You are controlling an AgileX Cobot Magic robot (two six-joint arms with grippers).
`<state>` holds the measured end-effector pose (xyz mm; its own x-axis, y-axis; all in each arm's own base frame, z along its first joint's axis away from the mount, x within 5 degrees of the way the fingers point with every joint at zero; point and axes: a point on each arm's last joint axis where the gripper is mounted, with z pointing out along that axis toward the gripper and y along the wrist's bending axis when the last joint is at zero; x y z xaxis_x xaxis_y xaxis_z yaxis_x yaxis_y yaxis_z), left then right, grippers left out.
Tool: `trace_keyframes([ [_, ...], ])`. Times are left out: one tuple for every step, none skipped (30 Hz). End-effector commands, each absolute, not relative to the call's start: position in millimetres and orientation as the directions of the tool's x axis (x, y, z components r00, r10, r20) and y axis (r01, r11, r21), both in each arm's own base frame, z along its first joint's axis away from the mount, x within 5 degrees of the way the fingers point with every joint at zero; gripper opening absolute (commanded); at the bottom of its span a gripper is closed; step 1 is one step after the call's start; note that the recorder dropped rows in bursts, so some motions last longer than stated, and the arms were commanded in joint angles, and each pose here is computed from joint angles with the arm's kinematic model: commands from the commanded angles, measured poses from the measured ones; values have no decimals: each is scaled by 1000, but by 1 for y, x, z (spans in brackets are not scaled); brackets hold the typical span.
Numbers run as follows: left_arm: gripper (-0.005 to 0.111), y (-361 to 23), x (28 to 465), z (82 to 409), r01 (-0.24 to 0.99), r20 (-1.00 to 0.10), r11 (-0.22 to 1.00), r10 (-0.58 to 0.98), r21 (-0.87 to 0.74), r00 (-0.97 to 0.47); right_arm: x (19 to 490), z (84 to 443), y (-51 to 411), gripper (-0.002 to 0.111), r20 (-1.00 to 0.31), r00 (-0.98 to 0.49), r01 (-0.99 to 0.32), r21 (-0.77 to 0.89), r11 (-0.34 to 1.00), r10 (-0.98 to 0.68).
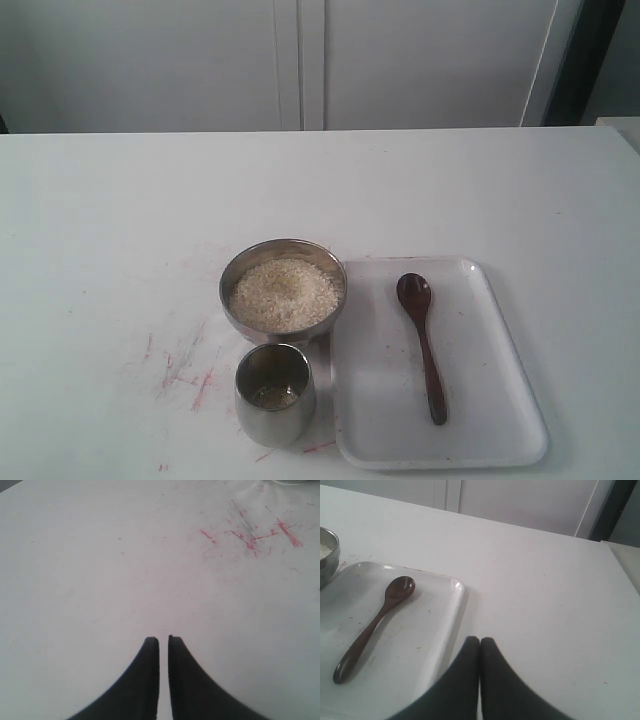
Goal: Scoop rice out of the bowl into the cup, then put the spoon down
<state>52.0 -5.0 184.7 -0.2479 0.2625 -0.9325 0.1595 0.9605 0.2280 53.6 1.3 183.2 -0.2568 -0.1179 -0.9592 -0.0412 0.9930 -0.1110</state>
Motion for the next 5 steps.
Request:
trace_keyframes([
  [14,-5,51,178,178,-919,960,260,214,-296,53,182,1,0,-960,-256,-36,-110,993,-116],
  [14,-5,51,178,178,-919,960,260,214,-296,53,182,1,0,-960,-256,-36,-110,993,-116],
  [14,-5,51,178,178,-919,960,260,214,-296,53,182,1,0,-960,-256,-36,-110,993,-116],
  [14,-5,51,178,178,-919,960,260,214,-296,53,182,1,0,-960,-256,-36,-110,993,-116],
  [14,-5,51,178,178,-919,960,260,214,-296,53,182,1,0,-960,-256,-36,-110,993,-116],
])
